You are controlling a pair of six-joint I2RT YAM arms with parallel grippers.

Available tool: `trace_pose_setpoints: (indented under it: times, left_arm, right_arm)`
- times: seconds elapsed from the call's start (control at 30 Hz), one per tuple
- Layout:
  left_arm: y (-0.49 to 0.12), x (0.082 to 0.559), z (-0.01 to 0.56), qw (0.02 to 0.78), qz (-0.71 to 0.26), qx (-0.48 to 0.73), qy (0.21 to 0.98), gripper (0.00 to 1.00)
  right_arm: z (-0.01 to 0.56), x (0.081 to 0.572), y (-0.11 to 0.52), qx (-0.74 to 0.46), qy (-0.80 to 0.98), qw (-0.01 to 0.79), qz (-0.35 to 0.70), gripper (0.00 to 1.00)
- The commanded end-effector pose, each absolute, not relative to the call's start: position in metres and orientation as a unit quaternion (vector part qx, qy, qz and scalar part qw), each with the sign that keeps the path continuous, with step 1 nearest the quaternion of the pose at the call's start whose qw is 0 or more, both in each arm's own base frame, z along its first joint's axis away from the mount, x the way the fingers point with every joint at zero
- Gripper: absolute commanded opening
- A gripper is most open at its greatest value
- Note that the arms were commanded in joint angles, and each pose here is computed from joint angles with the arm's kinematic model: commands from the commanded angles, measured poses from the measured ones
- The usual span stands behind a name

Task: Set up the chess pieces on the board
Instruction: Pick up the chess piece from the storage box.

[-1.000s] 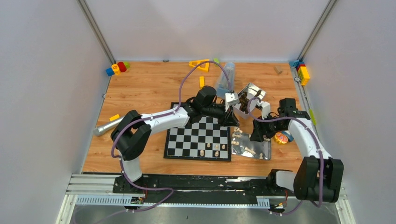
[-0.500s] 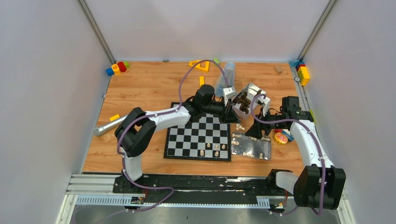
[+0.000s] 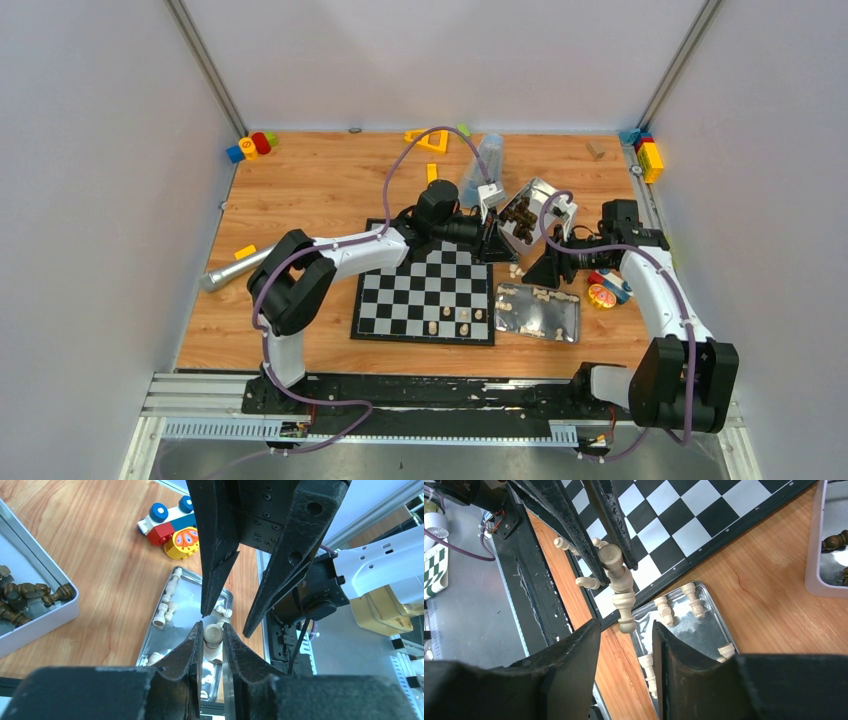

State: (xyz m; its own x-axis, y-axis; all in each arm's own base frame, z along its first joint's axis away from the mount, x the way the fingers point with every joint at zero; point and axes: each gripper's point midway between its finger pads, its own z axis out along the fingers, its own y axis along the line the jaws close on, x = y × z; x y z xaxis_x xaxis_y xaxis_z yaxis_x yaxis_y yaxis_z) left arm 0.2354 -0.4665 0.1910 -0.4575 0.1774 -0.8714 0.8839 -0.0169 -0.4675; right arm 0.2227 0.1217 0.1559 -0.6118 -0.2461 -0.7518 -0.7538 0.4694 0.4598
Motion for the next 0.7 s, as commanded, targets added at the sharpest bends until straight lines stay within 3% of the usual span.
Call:
trace_pose_setpoints:
  times: [0.0, 0.17, 0.47, 0.67]
  left_arm:
    - [-0.4744, 0.2382, 0.2139, 0.323, -0.595, 0.424, 0.602, 0.00]
    - [-0.4743, 0.2376, 0.2143, 0.323, -0.596, 0.425, 0.601, 0.00]
    - [-0.4746, 0.2375, 0.2142, 0.322, -0.597, 0.424, 0.600, 0.00]
    - [-0.4745, 0.2373, 0.2132, 0.321, -0.597, 0.424, 0.600, 0.00]
  right_arm:
    - [0.1758, 0.2318, 0.1275, -0.328, 0.772, 0.339, 0.426, 0.40]
    - [0.1746, 0.2315, 0.1282, -0.328, 0.772, 0.335, 0.430, 0.27]
    - [0.1699, 0.2312, 0.1288, -0.326, 0.774, 0.327, 0.433, 0.29]
    - [0.1688, 0.2287, 0.1310, -0.329, 0.773, 0.319, 0.438, 0.18]
